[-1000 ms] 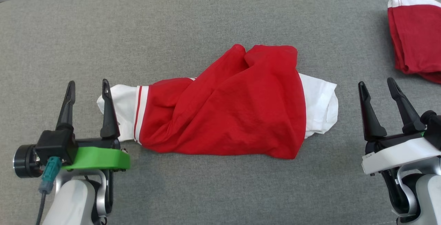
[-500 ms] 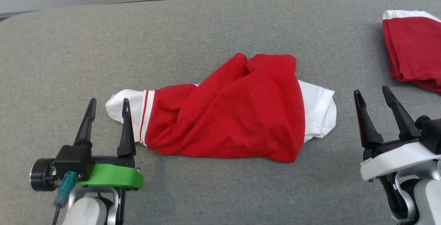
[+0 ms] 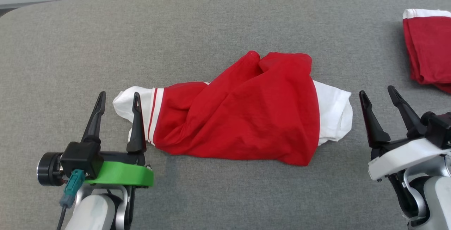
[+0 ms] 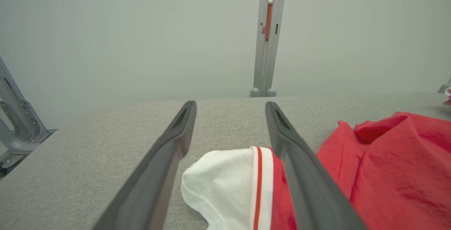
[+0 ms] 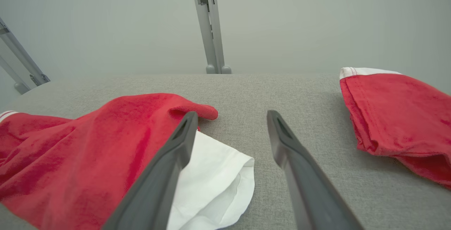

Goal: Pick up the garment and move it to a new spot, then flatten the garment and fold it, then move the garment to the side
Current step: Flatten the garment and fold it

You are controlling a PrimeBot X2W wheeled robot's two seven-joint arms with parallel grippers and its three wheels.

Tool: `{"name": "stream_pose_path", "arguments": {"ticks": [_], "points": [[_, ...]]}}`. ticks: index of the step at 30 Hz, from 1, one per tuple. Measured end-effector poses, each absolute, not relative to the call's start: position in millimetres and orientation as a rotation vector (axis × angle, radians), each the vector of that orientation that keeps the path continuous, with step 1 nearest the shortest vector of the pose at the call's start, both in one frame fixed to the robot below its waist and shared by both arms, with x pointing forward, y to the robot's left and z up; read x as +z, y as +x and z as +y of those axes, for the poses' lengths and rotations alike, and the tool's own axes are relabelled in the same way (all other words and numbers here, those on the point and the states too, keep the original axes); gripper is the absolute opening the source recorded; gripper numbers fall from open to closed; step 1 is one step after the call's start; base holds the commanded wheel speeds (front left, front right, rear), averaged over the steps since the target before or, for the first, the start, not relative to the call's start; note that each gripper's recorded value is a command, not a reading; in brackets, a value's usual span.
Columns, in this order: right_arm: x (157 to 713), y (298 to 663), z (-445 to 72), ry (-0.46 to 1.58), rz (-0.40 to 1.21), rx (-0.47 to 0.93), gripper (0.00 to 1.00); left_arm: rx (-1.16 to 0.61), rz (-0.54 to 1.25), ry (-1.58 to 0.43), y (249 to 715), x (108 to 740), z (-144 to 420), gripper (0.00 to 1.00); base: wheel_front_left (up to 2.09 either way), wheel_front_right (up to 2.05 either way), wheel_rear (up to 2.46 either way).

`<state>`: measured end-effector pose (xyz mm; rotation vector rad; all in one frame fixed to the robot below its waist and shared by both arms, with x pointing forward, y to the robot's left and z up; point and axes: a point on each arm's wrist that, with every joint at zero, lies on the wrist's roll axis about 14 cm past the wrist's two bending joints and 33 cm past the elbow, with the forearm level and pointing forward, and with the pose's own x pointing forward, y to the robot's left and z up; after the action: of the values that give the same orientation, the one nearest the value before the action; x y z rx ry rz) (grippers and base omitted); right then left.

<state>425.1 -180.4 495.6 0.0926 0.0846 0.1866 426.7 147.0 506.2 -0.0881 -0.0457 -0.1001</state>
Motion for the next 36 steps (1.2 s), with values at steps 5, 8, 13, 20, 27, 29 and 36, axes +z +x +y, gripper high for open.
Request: {"name": "stream_pose_path", "arguments": {"ticks": [5,8,13,20,27,29,36], "points": [[484,446,-151,0.092,0.131,0.291,1.00,-0.096,-0.073,-0.091,434,511,148,1.00,0.00,0.00,0.00],[470,459,-128,0.097,0.182,0.360,1.00,-0.088,-0.087,-0.090,437,512,150,1.00,0.00,0.00,0.00],[444,477,-102,0.111,0.268,0.428,1.00,-0.053,-0.082,-0.083,438,508,161,1.00,0.00,0.00,0.00],[436,486,-96,0.151,0.263,0.440,0.00,-0.020,-0.074,-0.076,437,503,171,1.00,0.00,0.00,0.00],[452,462,-137,0.203,0.167,0.322,0.00,-0.051,-0.086,-0.080,441,505,161,1.00,0.00,0.00,0.00],[450,443,-149,0.216,0.169,0.278,0.00,-0.065,-0.092,-0.080,443,506,157,1.00,0.00,0.00,0.00],[396,356,-152,0.375,0.386,0.148,0.00,-0.100,-0.099,-0.081,450,506,146,1.00,0.00,0.00,0.00]]}}
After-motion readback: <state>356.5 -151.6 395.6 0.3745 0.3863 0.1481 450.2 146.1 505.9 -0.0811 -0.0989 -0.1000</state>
